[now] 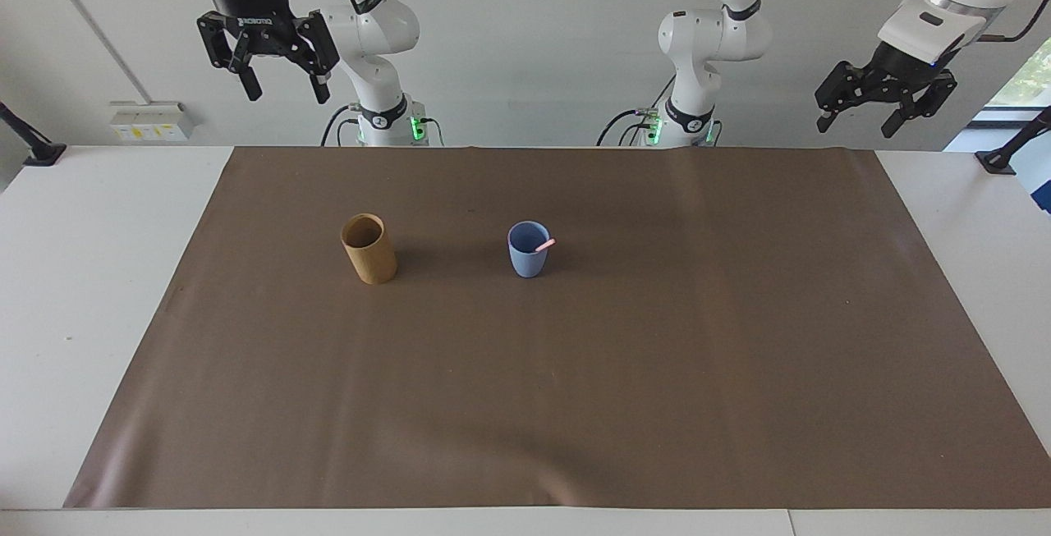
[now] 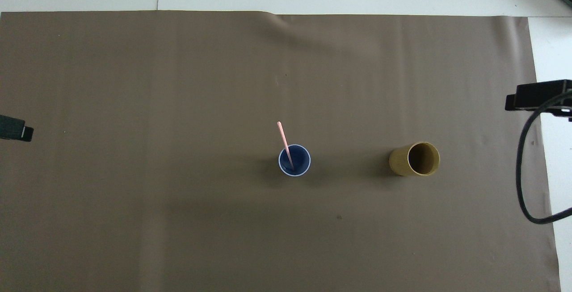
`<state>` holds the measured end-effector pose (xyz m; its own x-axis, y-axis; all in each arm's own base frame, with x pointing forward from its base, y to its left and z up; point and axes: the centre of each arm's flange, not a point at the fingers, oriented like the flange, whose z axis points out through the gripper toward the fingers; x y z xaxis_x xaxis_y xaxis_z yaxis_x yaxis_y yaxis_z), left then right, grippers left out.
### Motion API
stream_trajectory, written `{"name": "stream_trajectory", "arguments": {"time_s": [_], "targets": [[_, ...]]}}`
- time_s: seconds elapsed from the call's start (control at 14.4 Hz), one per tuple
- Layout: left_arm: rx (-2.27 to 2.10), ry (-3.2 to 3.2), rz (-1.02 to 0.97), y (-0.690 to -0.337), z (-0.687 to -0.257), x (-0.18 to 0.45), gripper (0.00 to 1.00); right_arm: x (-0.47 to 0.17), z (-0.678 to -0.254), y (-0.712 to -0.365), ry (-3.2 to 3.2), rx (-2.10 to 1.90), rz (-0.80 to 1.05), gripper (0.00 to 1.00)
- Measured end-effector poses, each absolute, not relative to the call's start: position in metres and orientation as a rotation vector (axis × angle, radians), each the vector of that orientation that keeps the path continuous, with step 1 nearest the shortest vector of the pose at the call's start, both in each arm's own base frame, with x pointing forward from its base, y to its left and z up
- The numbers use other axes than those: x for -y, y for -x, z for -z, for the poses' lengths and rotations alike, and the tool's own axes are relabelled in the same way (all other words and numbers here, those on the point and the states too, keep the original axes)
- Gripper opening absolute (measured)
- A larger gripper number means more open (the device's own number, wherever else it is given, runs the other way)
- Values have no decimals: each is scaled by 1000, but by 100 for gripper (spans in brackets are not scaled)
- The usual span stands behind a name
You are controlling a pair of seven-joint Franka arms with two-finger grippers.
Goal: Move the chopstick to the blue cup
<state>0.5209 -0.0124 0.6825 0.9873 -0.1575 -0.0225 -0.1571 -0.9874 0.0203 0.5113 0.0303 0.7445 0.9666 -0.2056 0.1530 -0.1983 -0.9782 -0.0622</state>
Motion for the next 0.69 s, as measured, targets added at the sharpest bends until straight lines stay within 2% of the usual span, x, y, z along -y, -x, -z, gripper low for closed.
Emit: {"name": "stream_trajectory", "arguments": {"time_s": [0.14, 0.35, 0.49, 0.69], "targets": [[246, -3113, 38, -521, -682, 12, 100, -6, -740, -504, 3077, -370, 173, 100], [246, -3113, 38, -521, -682, 12, 100, -1, -695, -512, 3098, -333, 29, 100], [246, -3113, 38, -521, -682, 12, 100, -1, -670, -521, 3102, -323, 5, 100], [246, -3113, 38, -521, -682, 12, 100, -1, -666, -522, 3102, -321, 6, 100]]}}
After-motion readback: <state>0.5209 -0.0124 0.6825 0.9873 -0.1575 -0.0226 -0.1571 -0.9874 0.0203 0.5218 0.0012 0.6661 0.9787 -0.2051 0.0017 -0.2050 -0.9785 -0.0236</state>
